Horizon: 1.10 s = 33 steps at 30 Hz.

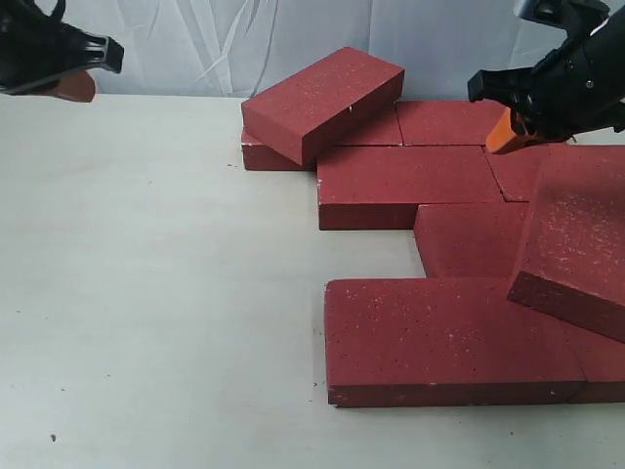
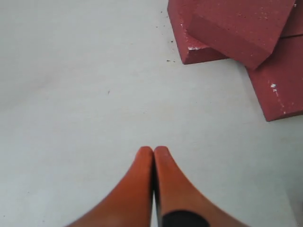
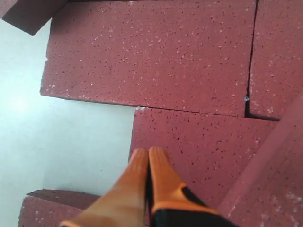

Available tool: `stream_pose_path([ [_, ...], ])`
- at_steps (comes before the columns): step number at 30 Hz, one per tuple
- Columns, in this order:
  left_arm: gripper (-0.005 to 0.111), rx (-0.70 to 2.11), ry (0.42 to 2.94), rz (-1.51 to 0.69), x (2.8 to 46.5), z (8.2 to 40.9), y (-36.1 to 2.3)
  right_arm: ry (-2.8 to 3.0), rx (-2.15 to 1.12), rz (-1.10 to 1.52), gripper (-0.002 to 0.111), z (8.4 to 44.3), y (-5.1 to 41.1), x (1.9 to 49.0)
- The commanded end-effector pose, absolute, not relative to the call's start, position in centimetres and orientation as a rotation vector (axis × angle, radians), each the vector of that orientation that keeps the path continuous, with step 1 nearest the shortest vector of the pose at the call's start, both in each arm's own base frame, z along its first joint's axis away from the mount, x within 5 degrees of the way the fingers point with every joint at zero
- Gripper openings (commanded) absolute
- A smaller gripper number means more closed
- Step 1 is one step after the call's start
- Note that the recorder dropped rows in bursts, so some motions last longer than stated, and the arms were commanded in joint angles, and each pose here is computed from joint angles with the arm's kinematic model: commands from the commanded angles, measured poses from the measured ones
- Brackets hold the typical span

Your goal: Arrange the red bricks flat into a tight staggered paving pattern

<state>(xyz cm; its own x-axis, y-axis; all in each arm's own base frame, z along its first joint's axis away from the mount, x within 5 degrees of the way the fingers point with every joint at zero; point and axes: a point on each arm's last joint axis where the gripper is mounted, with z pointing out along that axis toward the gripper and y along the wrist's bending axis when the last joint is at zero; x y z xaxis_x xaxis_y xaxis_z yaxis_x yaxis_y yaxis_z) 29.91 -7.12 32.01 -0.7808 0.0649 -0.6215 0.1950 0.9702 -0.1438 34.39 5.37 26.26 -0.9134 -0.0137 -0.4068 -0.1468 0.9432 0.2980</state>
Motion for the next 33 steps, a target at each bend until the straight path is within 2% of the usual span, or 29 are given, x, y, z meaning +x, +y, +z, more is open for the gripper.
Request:
stream_pose_path([
  [1, 0.000, 0.130, 2.465, -0.275, 29.3, 31.2, -6.5, 2.705, -0.170, 0.383, -0.001, 26.2, 4.8, 34.2],
  [9, 0.000, 0.058, 2.498, -0.342, 28.5, 27.8, -6.7, 2.762, -0.157, 0.267, -0.001, 24.9, 4.0, 33.5],
  [15, 0.000, 0.004, 2.496, -0.403, 28.4, 27.6, -6.9, 2.738, -0.057, 0.074, -0.001, 24.9, 2.1, 33.8],
  [27, 0.000, 0.005, 2.482, -0.396, 28.5, 27.6, -6.9, 2.571, 0.512, 0.066, -0.001, 25.4, -9.9, 33.3],
  [33, 0.000, 0.004, 2.480, -0.396, 28.5, 27.7, -6.9, 2.602, 0.597, 0.015, -0.001, 24.0, -12.4, 32.3],
])
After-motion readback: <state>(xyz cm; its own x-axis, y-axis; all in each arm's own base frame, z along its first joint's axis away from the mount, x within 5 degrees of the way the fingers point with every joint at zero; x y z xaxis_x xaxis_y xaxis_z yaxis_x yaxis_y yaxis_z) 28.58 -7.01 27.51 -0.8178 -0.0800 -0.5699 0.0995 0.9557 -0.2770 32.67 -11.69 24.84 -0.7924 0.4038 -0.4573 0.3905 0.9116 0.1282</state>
